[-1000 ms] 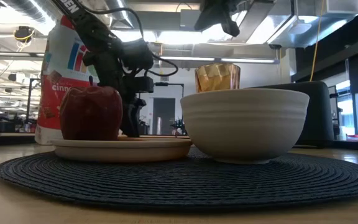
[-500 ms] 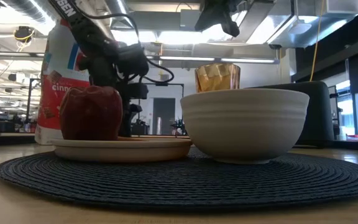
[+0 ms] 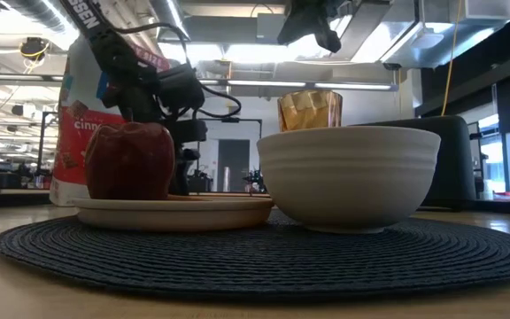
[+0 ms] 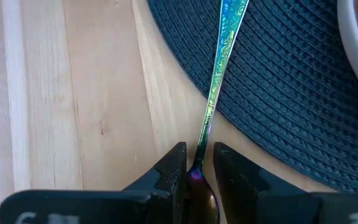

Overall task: Arrange a breakfast setting
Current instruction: Put the blue spoon on the black mat

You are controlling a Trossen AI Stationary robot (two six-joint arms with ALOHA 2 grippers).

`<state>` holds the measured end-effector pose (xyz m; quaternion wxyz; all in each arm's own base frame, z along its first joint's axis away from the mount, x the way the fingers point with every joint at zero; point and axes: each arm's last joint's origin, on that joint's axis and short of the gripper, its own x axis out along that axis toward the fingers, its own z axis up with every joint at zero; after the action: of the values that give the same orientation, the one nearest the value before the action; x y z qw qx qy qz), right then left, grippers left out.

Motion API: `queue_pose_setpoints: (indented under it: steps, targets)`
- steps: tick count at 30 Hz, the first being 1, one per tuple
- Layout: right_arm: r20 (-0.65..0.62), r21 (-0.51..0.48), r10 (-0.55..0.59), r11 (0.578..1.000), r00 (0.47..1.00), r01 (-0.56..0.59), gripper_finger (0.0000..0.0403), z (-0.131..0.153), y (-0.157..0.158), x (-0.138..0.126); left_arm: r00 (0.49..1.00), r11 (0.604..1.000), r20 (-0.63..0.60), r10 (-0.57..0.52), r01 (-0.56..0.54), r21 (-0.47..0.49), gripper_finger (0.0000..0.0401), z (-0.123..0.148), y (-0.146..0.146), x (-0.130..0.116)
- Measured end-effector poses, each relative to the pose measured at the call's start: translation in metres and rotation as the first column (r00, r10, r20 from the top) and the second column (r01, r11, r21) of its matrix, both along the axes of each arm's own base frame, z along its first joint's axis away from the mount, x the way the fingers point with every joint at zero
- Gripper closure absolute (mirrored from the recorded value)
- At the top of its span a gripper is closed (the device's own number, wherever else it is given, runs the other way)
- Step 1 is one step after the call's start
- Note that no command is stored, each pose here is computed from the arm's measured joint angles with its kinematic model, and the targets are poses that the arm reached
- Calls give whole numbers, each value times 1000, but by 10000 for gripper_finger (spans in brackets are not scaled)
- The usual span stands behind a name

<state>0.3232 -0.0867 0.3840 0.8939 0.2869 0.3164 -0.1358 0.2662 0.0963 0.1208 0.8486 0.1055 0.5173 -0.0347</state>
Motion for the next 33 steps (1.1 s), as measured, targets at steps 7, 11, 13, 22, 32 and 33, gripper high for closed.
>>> queue_pose_setpoints:
  steps: [7, 11, 13, 22, 32, 33]
  targets:
    - [-1, 1, 0, 1000, 1000, 0, 401, 0, 0, 0, 1000, 1000, -20, -21, 21, -4, 371, -9, -3, -8]
    - [-1, 1, 1, 1000, 1000, -1, 401, 0, 0, 0, 1000, 1000, -24, -7, 7, -6, 392, -9, -3, -8]
    - [0, 2, 2, 1000, 1000, -2, 401, 0, 0, 0, 1000, 1000, -28, 4, -4, 5, 391, -9, -3, -8]
    - [4, 17, 21, 1000, 1000, -21, 401, 0, 1, 0, 999, 997, -5, 50, -49, 66, 397, 8, -4, -2]
    - [3, 15, 22, 1000, 1000, -22, 401, 0, 1, 0, 999, 986, 31, 31, -36, 163, 398, 50, -11, -6]
    - [4, 14, 23, 1000, 1000, -23, 401, 0, 1, 0, 999, 984, 40, 21, -28, 175, 398, 55, -13, -6]
